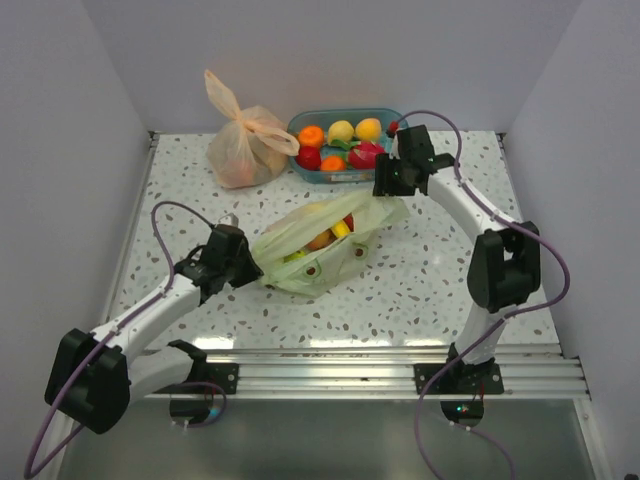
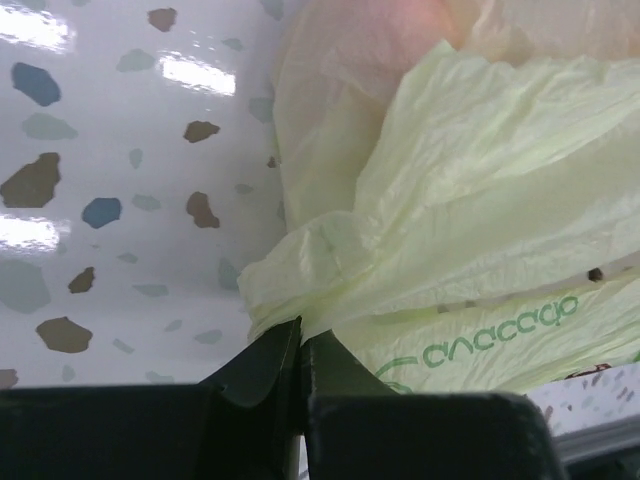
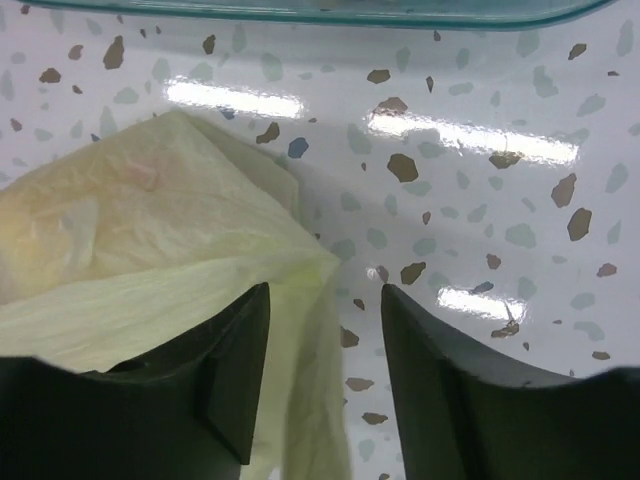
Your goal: Untie the knot of the plastic bag and take out the fruit
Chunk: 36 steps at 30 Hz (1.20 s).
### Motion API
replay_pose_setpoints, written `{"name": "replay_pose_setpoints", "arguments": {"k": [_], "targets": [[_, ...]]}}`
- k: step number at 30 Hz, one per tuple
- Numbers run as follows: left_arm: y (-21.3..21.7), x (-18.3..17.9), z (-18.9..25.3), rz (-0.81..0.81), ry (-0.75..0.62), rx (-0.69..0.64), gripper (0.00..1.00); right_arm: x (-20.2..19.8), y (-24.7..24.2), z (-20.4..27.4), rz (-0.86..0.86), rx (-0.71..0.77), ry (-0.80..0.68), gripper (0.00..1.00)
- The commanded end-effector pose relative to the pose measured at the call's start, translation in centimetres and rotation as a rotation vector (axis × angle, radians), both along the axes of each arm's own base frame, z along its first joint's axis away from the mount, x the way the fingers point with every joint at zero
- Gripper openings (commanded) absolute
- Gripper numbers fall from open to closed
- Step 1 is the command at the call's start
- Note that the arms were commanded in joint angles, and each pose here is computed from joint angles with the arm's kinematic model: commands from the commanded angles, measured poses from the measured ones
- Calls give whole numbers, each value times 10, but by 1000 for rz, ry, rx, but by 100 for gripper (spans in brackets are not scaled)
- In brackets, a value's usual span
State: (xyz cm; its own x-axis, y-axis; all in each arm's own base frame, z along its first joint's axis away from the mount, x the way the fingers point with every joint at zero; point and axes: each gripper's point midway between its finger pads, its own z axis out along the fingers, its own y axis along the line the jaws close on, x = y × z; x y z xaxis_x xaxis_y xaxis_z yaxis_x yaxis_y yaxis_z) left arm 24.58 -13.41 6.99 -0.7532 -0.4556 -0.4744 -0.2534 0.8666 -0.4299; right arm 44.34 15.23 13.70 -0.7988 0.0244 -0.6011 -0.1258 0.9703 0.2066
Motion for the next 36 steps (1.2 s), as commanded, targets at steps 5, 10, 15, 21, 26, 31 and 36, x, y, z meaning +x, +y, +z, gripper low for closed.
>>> {"name": "replay_pose_setpoints", "arguments": {"k": [5,10,15,21,26,31,36], "targets": [[-41,20,56,-171,-119,-143,6,-51,38,103,106,7,-236,80],[-40,22,66,-154,-137,-150,7,-82,59,116,76,-41,-298,80],[-38,21,63,-126,-136,-161,7,-113,92,72,149,-16,-214,79],[-30,17,50,-77,-116,-148,7,-157,73,-26,161,-65,-1,73],[-26,10,36,-40,-92,-161,7,-201,36,-75,138,-139,135,73],[-24,4,22,-15,-75,-177,8,-216,10,-90,107,-157,182,74],[-27,4,22,-47,-86,-176,22,-201,22,-39,169,-113,37,74]]}}
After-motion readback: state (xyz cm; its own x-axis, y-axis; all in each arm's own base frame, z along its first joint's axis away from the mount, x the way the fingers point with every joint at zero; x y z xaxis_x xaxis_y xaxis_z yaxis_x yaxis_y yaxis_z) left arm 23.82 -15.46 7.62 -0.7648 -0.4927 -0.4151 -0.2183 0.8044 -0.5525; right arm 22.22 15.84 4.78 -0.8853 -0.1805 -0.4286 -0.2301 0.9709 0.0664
